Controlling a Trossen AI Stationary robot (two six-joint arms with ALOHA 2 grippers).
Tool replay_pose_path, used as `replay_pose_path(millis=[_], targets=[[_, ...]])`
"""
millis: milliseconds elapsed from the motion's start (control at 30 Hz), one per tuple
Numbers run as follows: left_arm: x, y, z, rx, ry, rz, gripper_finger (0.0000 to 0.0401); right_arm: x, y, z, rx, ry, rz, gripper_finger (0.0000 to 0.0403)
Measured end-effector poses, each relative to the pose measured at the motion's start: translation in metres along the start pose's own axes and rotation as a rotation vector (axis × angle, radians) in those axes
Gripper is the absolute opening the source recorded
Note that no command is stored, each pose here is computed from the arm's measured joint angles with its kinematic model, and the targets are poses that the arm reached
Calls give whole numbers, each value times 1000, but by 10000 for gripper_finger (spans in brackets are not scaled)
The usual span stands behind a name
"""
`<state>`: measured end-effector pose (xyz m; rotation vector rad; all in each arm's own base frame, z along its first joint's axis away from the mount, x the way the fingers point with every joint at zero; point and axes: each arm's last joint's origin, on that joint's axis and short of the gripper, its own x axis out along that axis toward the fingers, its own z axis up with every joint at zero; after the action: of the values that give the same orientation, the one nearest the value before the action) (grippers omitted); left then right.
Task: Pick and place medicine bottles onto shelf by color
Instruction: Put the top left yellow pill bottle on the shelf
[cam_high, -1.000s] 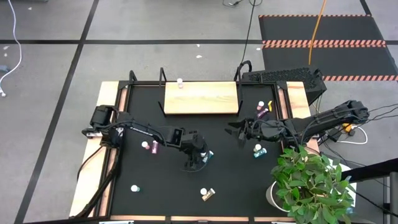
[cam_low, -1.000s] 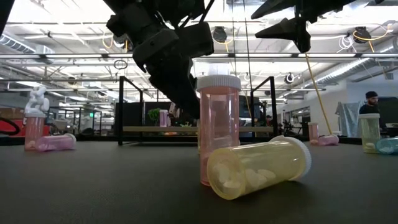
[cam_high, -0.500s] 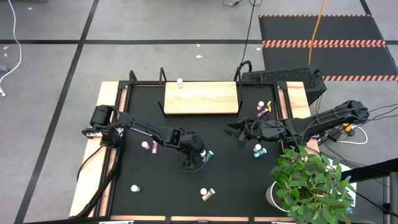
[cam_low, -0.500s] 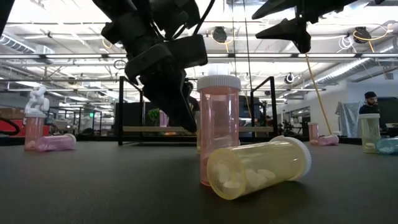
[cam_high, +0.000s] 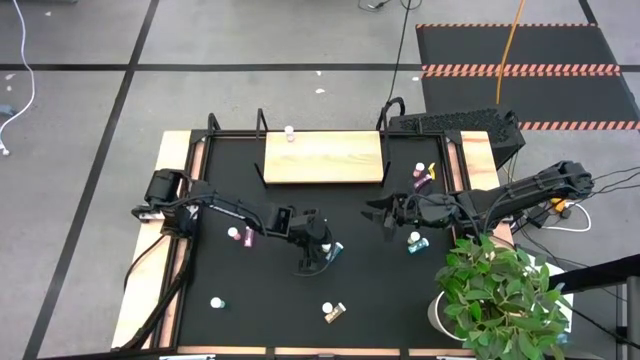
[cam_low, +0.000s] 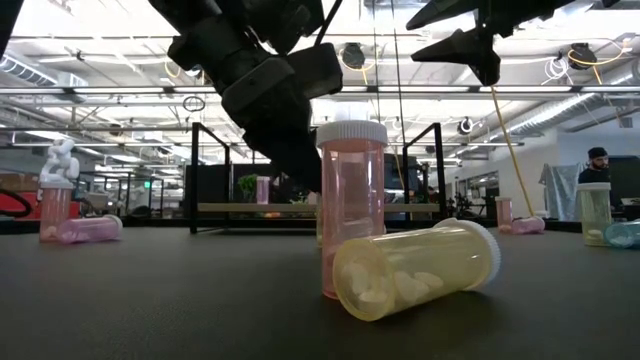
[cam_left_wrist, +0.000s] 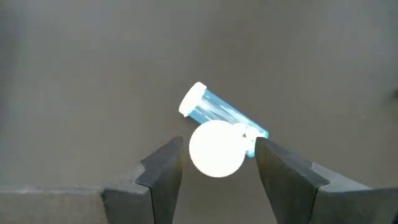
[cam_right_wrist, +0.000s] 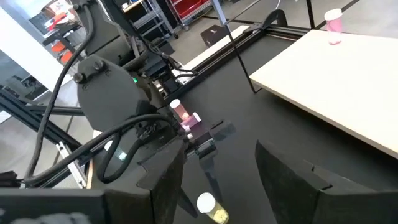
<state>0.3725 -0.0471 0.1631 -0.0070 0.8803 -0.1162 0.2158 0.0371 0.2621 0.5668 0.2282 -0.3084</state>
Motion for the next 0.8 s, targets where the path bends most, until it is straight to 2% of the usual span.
replay_pose_path(millis=[600, 800], targets=[[0, 8, 1, -16, -6, -4, 198, 0, -2, -3, -15, 27, -20, 194], [0, 8, 3, -10, -22, -13, 152, 0, -2, -3, -21, 29, -18, 194]])
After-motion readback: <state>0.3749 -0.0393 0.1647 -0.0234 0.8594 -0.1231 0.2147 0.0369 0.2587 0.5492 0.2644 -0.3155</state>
